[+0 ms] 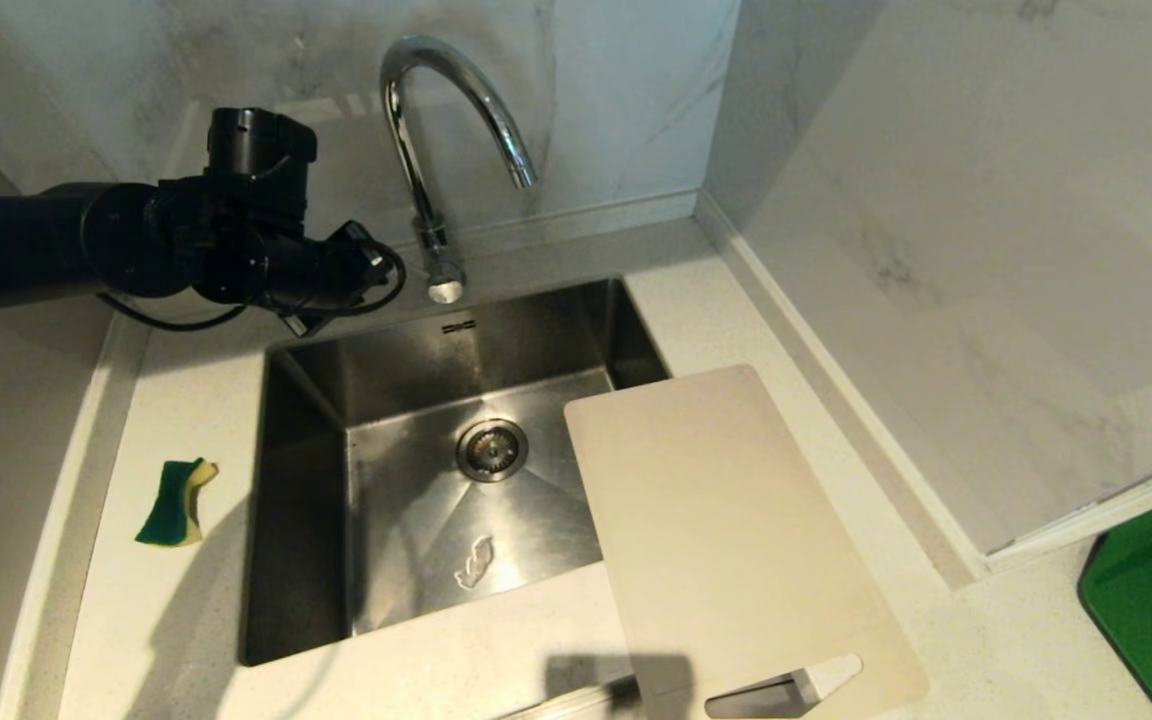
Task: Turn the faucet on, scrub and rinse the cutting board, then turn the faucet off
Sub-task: Turn on the tap
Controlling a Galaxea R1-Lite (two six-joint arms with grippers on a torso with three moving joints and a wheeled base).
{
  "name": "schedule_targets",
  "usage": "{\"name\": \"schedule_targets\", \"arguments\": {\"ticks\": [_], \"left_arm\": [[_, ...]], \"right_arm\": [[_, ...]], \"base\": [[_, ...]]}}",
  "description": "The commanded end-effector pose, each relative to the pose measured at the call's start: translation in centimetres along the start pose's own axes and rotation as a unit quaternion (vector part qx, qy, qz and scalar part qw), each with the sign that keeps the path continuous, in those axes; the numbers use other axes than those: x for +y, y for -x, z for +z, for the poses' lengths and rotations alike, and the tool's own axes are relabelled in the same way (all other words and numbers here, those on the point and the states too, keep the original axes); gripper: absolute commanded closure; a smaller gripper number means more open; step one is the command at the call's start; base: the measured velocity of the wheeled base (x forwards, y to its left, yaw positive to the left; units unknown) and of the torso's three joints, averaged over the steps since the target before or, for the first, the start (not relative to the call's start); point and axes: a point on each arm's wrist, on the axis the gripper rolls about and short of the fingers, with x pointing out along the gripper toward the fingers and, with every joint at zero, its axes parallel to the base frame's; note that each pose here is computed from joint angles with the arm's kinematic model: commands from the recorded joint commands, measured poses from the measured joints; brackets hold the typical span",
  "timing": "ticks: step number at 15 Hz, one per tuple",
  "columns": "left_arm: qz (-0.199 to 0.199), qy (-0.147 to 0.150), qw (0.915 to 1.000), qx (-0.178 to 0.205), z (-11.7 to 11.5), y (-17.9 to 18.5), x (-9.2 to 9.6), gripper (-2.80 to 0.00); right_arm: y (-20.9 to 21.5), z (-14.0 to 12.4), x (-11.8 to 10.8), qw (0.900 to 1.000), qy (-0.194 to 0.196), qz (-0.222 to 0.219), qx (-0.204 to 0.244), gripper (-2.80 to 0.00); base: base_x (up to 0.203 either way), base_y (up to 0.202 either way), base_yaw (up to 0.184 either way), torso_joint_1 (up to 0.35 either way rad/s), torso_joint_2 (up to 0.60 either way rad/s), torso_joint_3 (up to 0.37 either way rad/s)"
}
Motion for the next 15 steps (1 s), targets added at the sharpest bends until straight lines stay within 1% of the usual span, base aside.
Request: {"name": "schedule_targets", "arguments": {"ticks": [1,3,4,5,6,8,9,12,13,15], "left_arm": [[0.007,0.013,0.9997,-0.018,0.3,0.4,-0.1,-2.80],[0.012,0.020,0.9994,-0.026,-0.1,0.3,-0.4,-2.80],[0.016,0.038,0.9986,-0.033,-0.2,0.2,-0.5,-2.80],[0.009,0.073,0.9959,-0.053,-0.6,-0.3,-0.9,-2.80],[0.007,0.091,0.9935,-0.069,-1.5,-0.9,-1.5,-2.80],[0.026,0.094,0.9912,-0.090,-3.0,-1.6,-1.9,-2.80],[0.029,0.104,0.9894,-0.097,-3.0,-1.8,-1.9,-2.80],[0.030,0.150,0.9826,-0.105,-3.2,-1.9,-1.9,-2.80],[0.036,0.157,0.9807,-0.111,-3.4,-2.2,-1.8,-2.80],[0.045,0.158,0.9789,-0.121,-3.6,-2.6,-1.6,-2.80]], "right_arm": [[0.0,0.0,0.0,1.000,0.000,0.000,0.000,0.00],[0.0,0.0,0.0,1.000,0.000,0.000,0.000,0.00],[0.0,0.0,0.0,1.000,0.000,0.000,0.000,0.00],[0.0,0.0,0.0,1.000,0.000,0.000,0.001,0.00],[0.0,0.0,0.0,1.000,0.000,0.000,0.000,0.00],[0.0,0.0,0.0,1.000,0.000,0.000,0.001,0.00],[0.0,0.0,0.0,1.000,0.000,0.000,0.000,0.00],[0.0,0.0,0.0,1.000,0.000,0.000,0.001,0.00],[0.0,0.0,0.0,1.000,0.000,0.000,0.001,0.00],[0.0,0.0,0.0,1.000,0.000,0.000,0.000,0.00]], "base": [[0.000,0.000,0.000,0.000,0.00,0.000],[0.000,0.000,0.000,0.000,0.00,0.000],[0.000,0.000,0.000,0.000,0.00,0.000],[0.000,0.000,0.000,0.000,0.00,0.000],[0.000,0.000,0.000,0.000,0.00,0.000],[0.000,0.000,0.000,0.000,0.00,0.000],[0.000,0.000,0.000,0.000,0.00,0.000],[0.000,0.000,0.000,0.000,0.00,0.000],[0.000,0.000,0.000,0.000,0.00,0.000],[0.000,0.000,0.000,0.000,0.00,0.000]]}}
